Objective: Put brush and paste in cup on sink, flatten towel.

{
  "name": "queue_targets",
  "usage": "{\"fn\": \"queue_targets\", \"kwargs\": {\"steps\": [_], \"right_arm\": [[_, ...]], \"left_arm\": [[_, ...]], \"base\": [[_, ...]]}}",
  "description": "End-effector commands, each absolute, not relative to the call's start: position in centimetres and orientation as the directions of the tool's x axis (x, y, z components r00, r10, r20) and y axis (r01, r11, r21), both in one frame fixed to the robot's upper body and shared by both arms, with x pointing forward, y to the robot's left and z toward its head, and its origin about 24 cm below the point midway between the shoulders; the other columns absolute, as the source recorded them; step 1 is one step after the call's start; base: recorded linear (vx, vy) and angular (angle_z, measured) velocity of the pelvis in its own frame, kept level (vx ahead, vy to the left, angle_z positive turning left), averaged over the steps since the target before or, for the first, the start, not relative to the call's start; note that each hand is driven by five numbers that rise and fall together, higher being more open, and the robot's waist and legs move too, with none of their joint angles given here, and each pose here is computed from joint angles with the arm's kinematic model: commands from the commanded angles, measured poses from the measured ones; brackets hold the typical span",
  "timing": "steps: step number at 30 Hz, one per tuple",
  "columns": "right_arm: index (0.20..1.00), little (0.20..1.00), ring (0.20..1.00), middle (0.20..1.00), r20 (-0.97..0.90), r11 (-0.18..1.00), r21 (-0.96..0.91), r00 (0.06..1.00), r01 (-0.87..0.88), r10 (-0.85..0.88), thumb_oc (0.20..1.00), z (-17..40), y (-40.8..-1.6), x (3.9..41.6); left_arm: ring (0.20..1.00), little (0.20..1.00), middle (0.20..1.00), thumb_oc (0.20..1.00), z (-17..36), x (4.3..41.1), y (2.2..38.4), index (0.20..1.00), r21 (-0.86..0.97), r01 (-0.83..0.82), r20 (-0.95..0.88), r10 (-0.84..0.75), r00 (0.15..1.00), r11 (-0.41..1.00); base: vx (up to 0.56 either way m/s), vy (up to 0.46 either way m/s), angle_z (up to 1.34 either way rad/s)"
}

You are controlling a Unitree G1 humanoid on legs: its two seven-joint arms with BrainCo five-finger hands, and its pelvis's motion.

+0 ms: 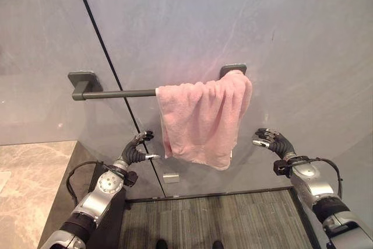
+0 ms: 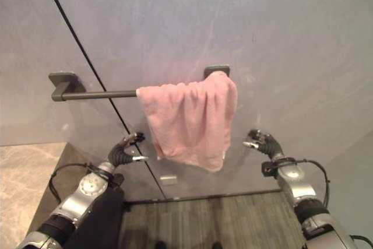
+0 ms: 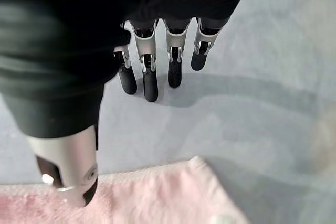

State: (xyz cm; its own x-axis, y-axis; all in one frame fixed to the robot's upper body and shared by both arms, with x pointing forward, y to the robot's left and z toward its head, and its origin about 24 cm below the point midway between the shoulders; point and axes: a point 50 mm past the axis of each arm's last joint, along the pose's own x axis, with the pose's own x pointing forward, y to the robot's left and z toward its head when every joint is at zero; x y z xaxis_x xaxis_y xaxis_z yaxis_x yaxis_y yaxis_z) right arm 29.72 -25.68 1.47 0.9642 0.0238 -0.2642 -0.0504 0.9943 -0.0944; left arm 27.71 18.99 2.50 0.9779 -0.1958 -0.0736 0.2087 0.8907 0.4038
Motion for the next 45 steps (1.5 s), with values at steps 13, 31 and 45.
{"fn": "queue_targets", "kwargs": {"steps": [13, 31, 45], "right_arm": [[1.000, 1.000, 1.000, 1.000, 0.188, 0.979, -0.045, 0.960, -0.200, 0.205, 1.000, 9.1, -15.3, 32.3], [0.200, 0.200, 0.200, 0.200, 0.182, 0.967, 0.047, 0.954, -0.249, 0.237, 0.200, 8.8, -12.6, 31.8], [0.200, 0.200, 0.200, 0.200, 0.561, 0.915, -0.001, 0.757, -0.403, 0.334, 0.200, 16.4, -14.1, 25.7]], "left_arm": [[1.000, 1.000, 1.000, 1.000, 5.6, 27.9, 16.8, 1.000, 0.421, 0.150, 0.123, -0.221, 0.967, 0.894], [0.200, 0.200, 0.200, 0.200, 4.7, 27.9, 15.3, 0.200, 0.440, 0.139, 0.102, -0.203, 0.974, 0.887], [0.200, 0.200, 0.200, 0.200, 11.1, 25.6, 16.9, 0.200, 0.344, 0.061, 0.377, -0.197, 0.905, 0.937]], "base": [[0.00, 0.000, 0.00], [0.00, 0.000, 0.00], [-0.01, 0.001, -0.01]]}}
